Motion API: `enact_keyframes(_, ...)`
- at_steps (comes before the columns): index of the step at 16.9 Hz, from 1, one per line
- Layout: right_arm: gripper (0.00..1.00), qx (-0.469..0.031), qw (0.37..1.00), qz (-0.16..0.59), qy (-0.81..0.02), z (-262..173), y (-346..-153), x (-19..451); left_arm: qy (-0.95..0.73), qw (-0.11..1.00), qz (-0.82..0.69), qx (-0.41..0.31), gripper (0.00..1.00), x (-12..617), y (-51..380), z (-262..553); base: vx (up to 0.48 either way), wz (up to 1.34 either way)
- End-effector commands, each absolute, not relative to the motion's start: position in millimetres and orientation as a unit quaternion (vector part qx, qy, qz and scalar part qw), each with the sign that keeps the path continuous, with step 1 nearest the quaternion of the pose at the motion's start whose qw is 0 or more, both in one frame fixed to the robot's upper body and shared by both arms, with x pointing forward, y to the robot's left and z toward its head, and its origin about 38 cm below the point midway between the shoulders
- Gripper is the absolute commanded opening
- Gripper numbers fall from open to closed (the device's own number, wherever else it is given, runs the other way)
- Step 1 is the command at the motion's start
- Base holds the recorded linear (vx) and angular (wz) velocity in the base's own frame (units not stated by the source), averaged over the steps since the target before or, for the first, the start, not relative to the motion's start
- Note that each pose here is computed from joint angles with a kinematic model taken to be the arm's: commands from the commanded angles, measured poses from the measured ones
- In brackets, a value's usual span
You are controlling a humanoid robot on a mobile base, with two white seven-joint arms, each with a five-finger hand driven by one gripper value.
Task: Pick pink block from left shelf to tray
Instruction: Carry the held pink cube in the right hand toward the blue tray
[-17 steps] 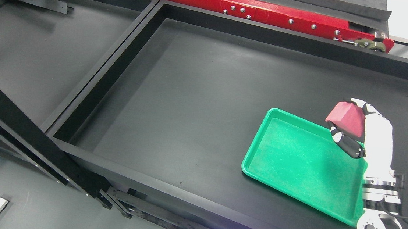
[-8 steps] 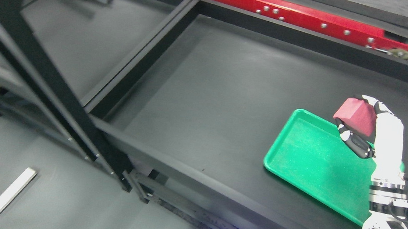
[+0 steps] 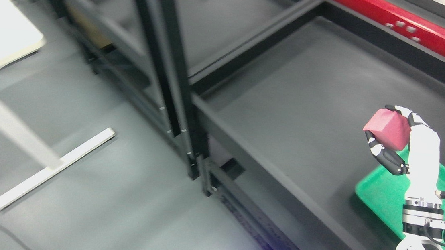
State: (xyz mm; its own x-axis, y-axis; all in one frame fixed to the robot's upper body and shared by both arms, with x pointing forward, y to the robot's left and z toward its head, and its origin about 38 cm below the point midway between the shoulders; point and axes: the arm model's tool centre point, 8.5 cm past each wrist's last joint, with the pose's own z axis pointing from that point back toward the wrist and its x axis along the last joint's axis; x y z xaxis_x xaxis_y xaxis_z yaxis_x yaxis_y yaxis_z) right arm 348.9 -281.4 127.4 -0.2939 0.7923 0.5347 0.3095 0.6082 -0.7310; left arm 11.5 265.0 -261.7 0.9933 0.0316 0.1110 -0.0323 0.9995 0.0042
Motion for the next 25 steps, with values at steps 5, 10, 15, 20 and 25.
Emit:
enact_keyframes(5, 0.01, -0.359, 0.471, 0.252, -0.766, 129.4, -277.6, 348.1, -0.076, 0.997, 0.013, 0.011, 1.00, 32.5, 276.3, -260.2, -0.143, 0.97)
enact_keyframes(10, 0.01, -0.359, 0.471, 0.252, -0.766, 129.4, -277.6, 348.1, -0.076, 0.997, 0.014, 0.011, 1.00, 32.5, 276.3, -260.2, -0.128, 0.98)
enact_keyframes(15, 0.02, -0.359, 0.470, 0.252, -0.766, 129.9, -277.6, 348.5, -0.076, 0.997, 0.013, 0.011, 1.00, 32.5, 276.3, -260.2, -0.127, 0.96)
enact_keyframes(20, 0.02, -0.359, 0.470, 0.251, -0.766, 130.4, -277.5, 348.9, -0.076, 0.997, 0.013, 0.011, 1.00, 32.5, 276.3, -260.2, -0.103, 0.68)
enact_keyframes(25, 0.02, -0.358, 0.472, 0.252, -0.766, 129.2, -277.3, 349.1, -0.076, 0.997, 0.013, 0.011, 1.00, 32.5, 276.3, -260.2, 0.010, 0.26)
